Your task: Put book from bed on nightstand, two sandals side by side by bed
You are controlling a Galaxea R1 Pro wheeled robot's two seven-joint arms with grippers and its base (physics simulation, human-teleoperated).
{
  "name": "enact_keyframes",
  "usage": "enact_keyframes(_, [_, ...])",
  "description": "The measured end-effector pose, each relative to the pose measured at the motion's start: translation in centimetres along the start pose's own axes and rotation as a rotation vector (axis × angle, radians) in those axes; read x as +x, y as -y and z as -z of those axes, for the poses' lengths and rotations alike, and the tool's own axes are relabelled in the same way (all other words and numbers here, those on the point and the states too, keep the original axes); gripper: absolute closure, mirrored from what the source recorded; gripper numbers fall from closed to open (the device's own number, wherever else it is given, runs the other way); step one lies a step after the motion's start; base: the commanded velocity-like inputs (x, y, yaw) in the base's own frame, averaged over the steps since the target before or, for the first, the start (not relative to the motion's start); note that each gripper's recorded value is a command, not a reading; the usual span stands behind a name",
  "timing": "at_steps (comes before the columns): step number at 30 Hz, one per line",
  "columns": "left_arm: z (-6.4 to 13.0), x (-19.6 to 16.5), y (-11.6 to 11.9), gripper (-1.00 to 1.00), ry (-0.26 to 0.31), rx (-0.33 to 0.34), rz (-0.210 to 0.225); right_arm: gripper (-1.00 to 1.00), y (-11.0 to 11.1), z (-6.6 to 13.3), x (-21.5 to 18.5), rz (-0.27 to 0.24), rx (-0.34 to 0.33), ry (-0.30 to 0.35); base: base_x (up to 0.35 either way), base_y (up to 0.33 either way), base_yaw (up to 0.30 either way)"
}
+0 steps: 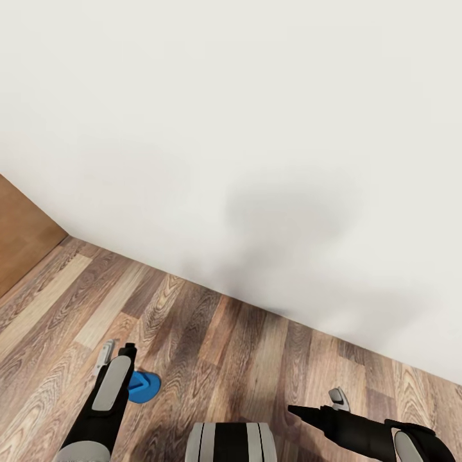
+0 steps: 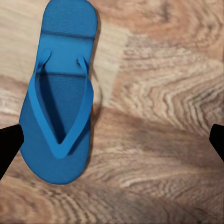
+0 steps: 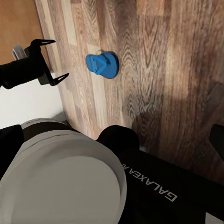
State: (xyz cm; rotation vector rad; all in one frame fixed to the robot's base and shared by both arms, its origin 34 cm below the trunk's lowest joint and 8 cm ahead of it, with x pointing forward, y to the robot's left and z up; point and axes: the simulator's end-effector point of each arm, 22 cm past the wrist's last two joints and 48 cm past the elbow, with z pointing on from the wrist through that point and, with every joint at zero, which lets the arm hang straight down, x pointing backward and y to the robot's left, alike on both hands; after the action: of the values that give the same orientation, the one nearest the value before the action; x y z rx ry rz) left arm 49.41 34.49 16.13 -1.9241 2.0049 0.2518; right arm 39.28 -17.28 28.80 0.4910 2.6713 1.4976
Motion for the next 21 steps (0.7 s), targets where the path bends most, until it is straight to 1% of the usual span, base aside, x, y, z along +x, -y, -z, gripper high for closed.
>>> enact_keyframes(8, [0.09, -0.25, 0.34, -1.0, 0.009, -0.008, 0.012, -1.0, -0.02, -0.03, 0.02, 0.0, -0.001, -0.001, 0.0, 0.0, 0.0])
enact_keyframes(16, [0.14, -0.17, 0.51, -1.0, 0.007, -0.01, 0.014, -1.0, -0.03, -0.04, 0.03, 0.0, -0.001, -0.001, 0.0, 0.0, 0.0])
enact_keyframes(21, [0.18, 0.0, 0.31, -1.0, 0.0, -0.024, 0.02, -1.0, -0.02, -0.03, 0.02, 0.0, -0.001, 0.0, 0.0, 0.0, 0.0])
